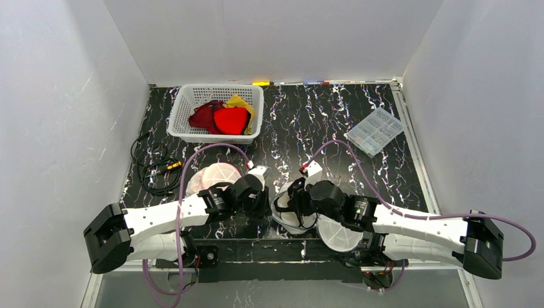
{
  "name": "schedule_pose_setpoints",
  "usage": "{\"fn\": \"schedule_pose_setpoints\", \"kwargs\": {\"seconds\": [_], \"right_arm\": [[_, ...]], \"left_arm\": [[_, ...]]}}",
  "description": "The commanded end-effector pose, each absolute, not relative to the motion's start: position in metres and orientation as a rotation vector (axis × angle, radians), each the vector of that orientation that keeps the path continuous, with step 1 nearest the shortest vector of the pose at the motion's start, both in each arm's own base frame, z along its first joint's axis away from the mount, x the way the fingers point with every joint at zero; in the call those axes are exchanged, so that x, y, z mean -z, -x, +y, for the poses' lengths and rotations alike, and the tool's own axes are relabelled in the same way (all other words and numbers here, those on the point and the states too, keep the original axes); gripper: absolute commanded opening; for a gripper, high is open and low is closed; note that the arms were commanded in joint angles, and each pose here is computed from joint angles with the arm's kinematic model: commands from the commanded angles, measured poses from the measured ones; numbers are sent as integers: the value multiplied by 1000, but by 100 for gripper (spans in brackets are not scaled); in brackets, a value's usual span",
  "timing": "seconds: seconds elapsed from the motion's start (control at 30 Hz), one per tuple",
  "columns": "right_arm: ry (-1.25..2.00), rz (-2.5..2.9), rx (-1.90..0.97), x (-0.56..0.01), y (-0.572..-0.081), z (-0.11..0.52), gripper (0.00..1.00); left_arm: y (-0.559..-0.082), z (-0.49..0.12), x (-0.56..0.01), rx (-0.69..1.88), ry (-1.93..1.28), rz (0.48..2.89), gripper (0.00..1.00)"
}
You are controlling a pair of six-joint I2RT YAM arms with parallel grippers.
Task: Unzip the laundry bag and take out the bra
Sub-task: Pick up the bra from the laundry bag.
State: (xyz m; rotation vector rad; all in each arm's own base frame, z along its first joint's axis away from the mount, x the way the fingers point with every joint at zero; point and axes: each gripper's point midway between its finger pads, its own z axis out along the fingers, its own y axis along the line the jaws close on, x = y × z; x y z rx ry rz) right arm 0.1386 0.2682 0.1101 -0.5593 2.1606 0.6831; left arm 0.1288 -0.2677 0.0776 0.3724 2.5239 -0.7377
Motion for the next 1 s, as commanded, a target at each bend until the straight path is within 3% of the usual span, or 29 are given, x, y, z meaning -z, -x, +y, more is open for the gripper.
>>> {"fn": "schedule_pose_setpoints", "kwargs": {"seconds": [0.0,0.13,0.37,0.5,0.73,0.87,0.97], "right_arm": [[521,2077,-833,-140,-138,289,55],[565,2091,-839,-140,-137,299,66],[618,2134,-777,-123,-140,306,76],[614,2146,-725,-115,-144,306,98],[575,2131,-640,-105,-156,310,98],[571,2142,-598,-96,-160,311,93],[562,2154,-571,-91,-162,309,84]], "left_arm": [[-132,-270,-77,733,-383,2516,13],[-133,-276,-76,743,-396,2514,0],[-135,-283,-76,771,-397,2505,0],[-134,-283,-78,775,-404,2501,0],[-134,-283,-78,777,-409,2501,0],[-133,-283,-78,778,-409,2503,0],[-133,-282,-78,776,-409,2503,0]]}}
